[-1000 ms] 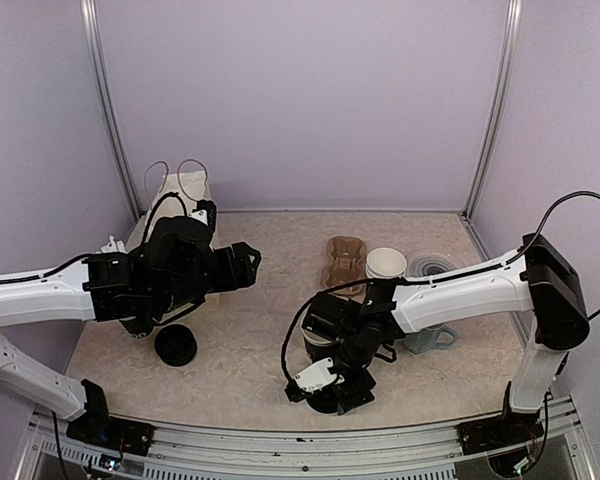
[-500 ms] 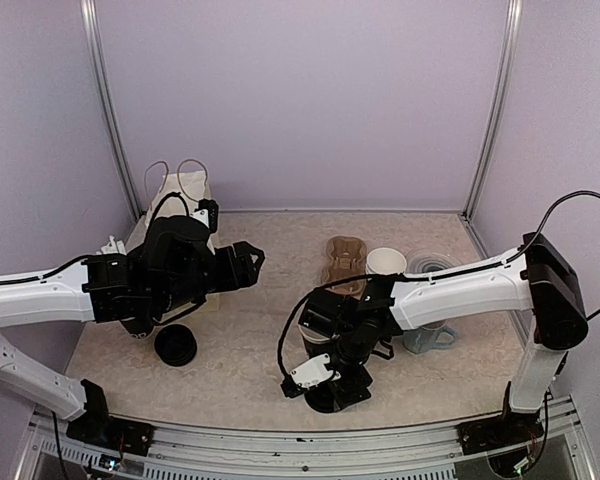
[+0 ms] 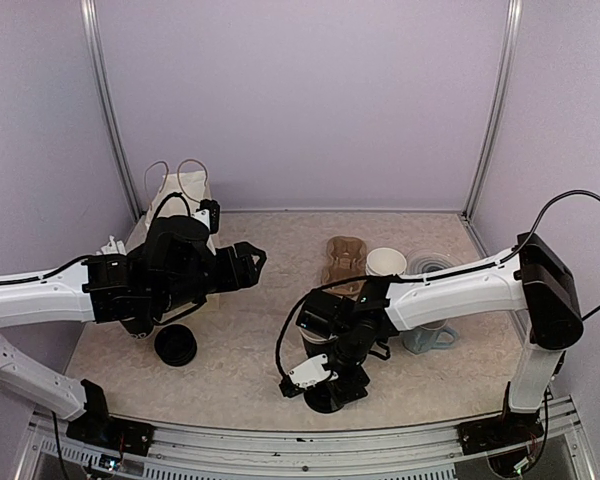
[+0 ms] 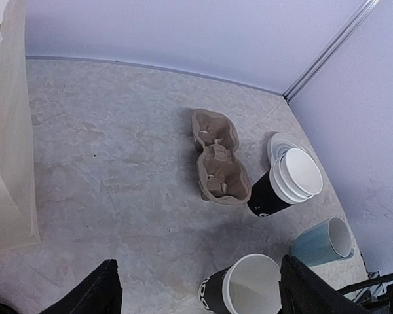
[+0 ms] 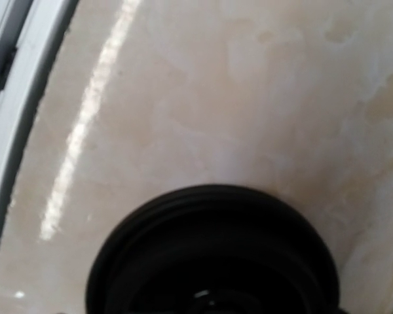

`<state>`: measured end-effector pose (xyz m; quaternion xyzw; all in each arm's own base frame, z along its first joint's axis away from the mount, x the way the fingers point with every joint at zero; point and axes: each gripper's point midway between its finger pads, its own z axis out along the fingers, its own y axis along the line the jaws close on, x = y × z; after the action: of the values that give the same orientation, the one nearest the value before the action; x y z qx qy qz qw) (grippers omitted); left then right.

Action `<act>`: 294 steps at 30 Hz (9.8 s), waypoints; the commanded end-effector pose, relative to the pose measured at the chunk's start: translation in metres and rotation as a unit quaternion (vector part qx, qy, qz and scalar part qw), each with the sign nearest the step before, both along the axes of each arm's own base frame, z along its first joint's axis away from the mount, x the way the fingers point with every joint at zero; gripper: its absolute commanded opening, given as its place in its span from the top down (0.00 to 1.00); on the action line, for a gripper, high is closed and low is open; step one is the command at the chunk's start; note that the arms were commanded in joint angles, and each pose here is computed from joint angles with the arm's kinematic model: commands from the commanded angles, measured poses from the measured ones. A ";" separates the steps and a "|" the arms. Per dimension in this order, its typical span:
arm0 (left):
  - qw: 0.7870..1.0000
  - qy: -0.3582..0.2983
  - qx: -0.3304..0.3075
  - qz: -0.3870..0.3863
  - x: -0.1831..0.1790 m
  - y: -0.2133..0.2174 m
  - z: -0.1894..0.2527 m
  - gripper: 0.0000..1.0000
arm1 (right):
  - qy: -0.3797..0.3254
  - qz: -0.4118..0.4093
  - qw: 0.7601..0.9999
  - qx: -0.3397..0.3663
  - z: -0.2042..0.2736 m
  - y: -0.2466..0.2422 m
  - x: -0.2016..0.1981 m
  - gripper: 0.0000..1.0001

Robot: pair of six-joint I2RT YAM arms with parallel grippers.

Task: Pack the takeout coffee

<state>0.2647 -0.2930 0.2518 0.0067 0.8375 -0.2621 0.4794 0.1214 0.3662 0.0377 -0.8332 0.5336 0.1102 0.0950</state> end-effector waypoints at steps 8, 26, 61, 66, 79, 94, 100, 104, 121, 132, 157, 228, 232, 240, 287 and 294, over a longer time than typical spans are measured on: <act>1.000 -0.004 -0.006 -0.005 -0.001 -0.001 -0.001 0.19 | 0.004 -0.011 1.000 -0.014 -0.009 -0.003 0.001 0.12; 1.000 -0.002 -0.009 -0.005 -0.003 -0.002 -0.001 0.20 | 0.001 -0.017 1.000 -0.021 -0.008 -0.003 0.003 0.24; 0.999 0.020 0.033 -0.006 -0.001 0.000 -0.026 0.20 | 0.042 -0.137 0.982 0.126 0.136 -0.008 0.109 0.32; 0.999 0.019 0.037 -0.009 -0.001 -0.003 -0.027 0.20 | 0.065 -0.134 0.982 0.120 0.124 -0.007 0.104 0.32; 0.999 0.023 0.040 -0.006 -0.001 -0.001 -0.032 0.20 | 0.069 -0.133 0.982 0.116 0.106 -0.001 0.108 0.32; 0.999 0.027 0.044 -0.005 -0.001 0.000 -0.040 0.19 | 0.079 -0.137 0.982 0.099 0.094 0.001 0.105 0.30; 0.997 0.049 0.053 0.015 0.000 0.009 -0.054 0.20 | 0.057 -0.141 0.987 0.058 0.076 -0.001 0.101 0.29; 0.996 0.068 0.046 0.023 -0.001 0.013 -0.063 0.20 | 0.043 -0.141 0.988 0.035 0.068 -0.002 0.096 0.29; 0.984 0.158 -0.018 -0.076 -0.033 -0.049 -0.097 0.33 | 0.035 -0.148 0.983 0.104 0.136 0.007 0.093 0.12; 0.976 0.179 -0.040 -0.115 -0.034 -0.080 -0.104 0.45 | 0.089 -0.280 0.941 0.169 0.137 -0.036 0.133 0.21; 0.974 0.194 -0.006 -0.121 -0.022 -0.087 -0.123 0.55 | 0.246 -0.331 0.898 0.153 0.087 -0.041 0.125 0.52; 0.933 0.292 0.141 -0.157 -0.084 -0.090 -0.166 0.66 | 0.212 -0.353 0.902 0.130 0.078 -0.034 0.158 0.61; 0.946 0.241 0.147 -0.158 -0.080 -0.093 -0.147 0.50 | 0.177 -0.279 0.928 0.170 0.109 -0.043 0.142 0.44; 0.971 0.109 0.163 -0.140 -0.053 -0.086 -0.104 0.26 | 0.101 -0.123 0.959 0.234 0.148 -0.095 0.061 0.00; 0.984 0.054 0.151 -0.081 -0.024 -0.057 -0.072 0.27 | 0.077 -0.013 0.997 0.016 -0.004 -0.118 -0.058 0.22; 0.982 -0.011 0.119 -0.149 -0.059 -0.044 -0.047 0.23 | 0.095 -0.010 0.989 0.109 0.028 -0.076 -0.048 0.25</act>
<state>0.2268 -0.3340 0.1733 0.1505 0.8858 -0.1746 0.4027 0.0655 0.2523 0.0365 -0.8119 0.5469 0.1886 0.0779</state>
